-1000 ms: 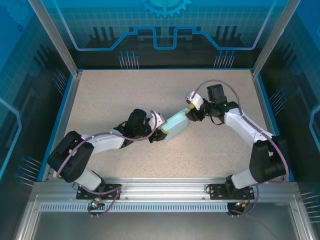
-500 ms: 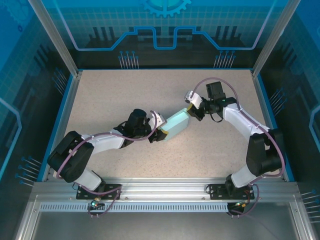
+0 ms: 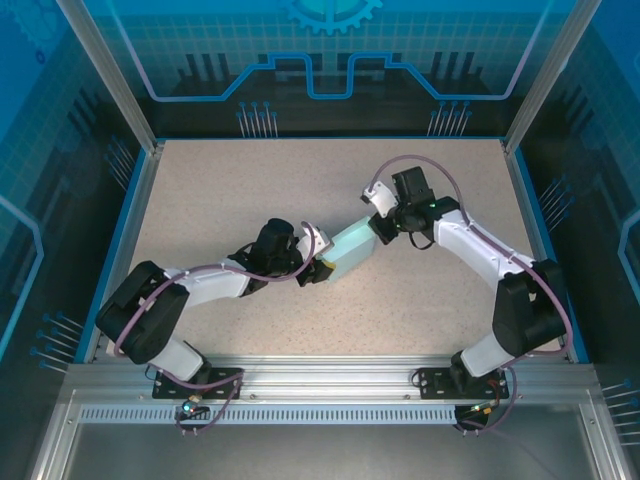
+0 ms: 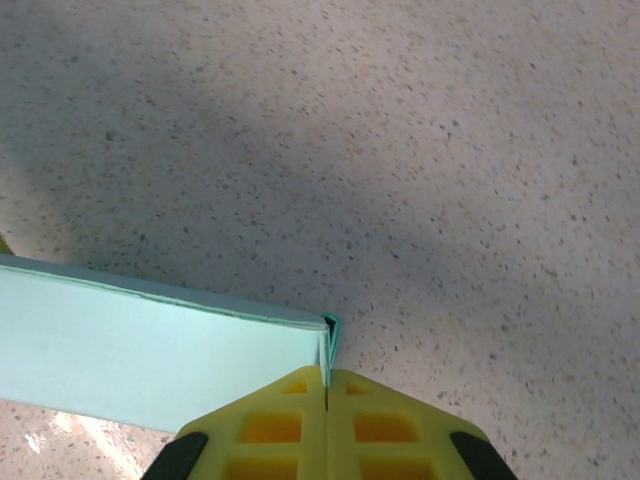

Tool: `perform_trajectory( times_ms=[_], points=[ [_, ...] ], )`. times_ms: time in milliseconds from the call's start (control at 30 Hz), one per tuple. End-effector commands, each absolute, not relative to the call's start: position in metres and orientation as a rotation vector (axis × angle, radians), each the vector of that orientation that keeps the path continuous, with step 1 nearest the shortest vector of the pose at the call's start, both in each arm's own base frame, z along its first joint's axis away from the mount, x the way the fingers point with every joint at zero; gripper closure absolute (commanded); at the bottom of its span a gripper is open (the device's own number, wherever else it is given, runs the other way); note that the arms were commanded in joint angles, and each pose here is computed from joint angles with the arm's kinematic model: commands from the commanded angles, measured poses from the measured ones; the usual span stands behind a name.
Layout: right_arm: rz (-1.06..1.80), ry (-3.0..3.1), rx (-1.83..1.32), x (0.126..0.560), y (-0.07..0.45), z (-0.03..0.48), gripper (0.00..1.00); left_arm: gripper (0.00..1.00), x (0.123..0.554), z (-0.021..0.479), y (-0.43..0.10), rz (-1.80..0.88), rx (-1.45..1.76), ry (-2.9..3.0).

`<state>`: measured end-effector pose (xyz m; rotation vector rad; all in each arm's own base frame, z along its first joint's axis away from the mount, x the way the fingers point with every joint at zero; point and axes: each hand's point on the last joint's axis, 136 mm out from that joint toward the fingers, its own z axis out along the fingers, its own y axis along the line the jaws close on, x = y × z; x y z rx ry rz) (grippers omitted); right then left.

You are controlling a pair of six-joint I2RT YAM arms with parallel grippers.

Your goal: Fold the paper box

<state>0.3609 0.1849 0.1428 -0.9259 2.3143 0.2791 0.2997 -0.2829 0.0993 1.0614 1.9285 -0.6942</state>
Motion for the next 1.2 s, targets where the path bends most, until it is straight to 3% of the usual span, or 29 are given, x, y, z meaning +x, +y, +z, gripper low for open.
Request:
perform_trajectory(
  times_ms=[0, 867, 1167],
  points=[
    [0.220, 2.363, -0.800, 0.352, 0.178, 0.136, 1.00, 0.67, 0.311, 0.103, -0.284, -0.676, 1.024, 1.908],
    [0.232, 2.334, -0.676, 0.341, 0.176, 0.117, 1.00, 0.66, 0.317, 0.095, -0.282, -0.653, 1.004, 1.932],
    [0.206, 2.358, -0.625, 0.333, 0.173, 0.106, 1.00, 0.61, 0.323, 0.098, -0.280, -0.630, 0.974, 1.939]
  ],
)
